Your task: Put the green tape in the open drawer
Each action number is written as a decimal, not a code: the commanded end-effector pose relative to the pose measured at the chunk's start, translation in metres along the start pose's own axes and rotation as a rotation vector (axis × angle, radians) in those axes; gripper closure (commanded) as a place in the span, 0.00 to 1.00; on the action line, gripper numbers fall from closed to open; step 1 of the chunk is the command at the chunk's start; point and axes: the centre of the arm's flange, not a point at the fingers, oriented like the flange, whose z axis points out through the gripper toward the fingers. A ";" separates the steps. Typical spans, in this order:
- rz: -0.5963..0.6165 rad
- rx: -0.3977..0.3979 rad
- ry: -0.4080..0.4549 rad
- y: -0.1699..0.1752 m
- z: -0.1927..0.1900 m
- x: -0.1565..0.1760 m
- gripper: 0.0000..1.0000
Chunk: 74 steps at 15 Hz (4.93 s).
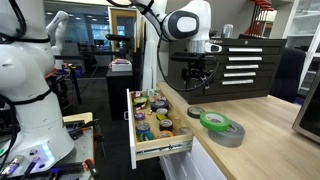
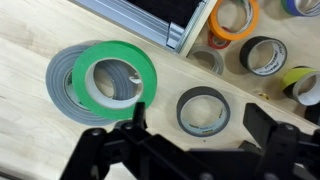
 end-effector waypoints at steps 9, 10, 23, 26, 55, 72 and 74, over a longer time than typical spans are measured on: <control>0.011 0.027 -0.045 0.051 0.060 0.032 0.00; 0.014 0.029 -0.049 0.054 0.064 0.033 0.00; 0.048 0.097 -0.092 0.060 0.097 0.019 0.00; 0.050 0.101 -0.097 0.063 0.103 0.017 0.00; 0.002 0.064 -0.018 0.053 0.014 0.003 0.93; -0.172 0.090 -0.101 -0.105 -0.038 -0.055 0.93; -0.198 0.102 -0.108 -0.121 -0.025 -0.057 0.93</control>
